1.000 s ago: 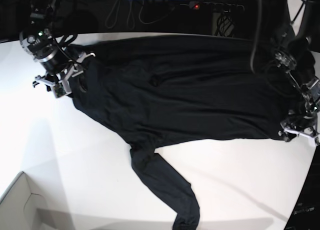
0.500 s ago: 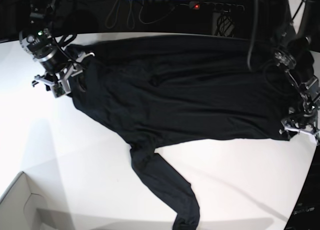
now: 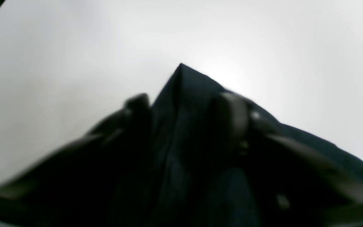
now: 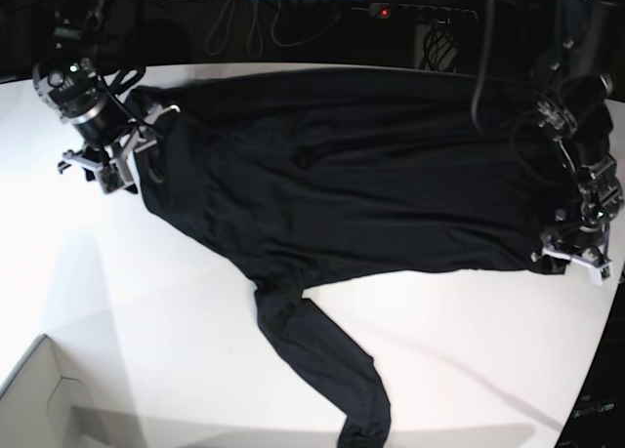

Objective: Layout the t-shirt on the table in an organized manner, then fold the t-shirt properly
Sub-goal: 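Release the collar and grasp the shirt's side edges with both grippers, then lift the side edge with the right gripper and fold it over the body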

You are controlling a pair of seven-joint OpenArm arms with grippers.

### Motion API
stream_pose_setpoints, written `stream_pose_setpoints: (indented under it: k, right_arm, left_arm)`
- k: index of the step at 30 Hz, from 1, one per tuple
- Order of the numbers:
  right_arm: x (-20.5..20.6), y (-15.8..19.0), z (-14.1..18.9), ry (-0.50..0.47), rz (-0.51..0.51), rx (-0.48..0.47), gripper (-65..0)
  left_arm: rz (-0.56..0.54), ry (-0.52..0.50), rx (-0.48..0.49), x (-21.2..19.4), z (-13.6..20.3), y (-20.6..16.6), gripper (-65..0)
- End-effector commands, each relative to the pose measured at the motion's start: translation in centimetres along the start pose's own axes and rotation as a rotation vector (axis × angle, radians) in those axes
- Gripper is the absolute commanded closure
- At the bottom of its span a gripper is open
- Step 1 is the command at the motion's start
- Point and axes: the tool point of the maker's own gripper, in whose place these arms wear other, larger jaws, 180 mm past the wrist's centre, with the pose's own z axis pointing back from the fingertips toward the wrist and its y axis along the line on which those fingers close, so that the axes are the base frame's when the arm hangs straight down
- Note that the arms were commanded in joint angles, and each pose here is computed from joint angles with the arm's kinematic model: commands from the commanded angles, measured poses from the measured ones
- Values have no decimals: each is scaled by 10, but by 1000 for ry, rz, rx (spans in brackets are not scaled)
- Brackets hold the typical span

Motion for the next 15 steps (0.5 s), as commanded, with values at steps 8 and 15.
stream_pose_setpoints:
  k: [8,15]
  right_arm:
    - [72,3,-50,-133,30,64,-310]
    - [93,21,-121,-60,-47,182,-348]
  left_arm:
    - [-6,30,-1,1,0,1,-12]
    - [-11,47,0,-9,1,1,0]
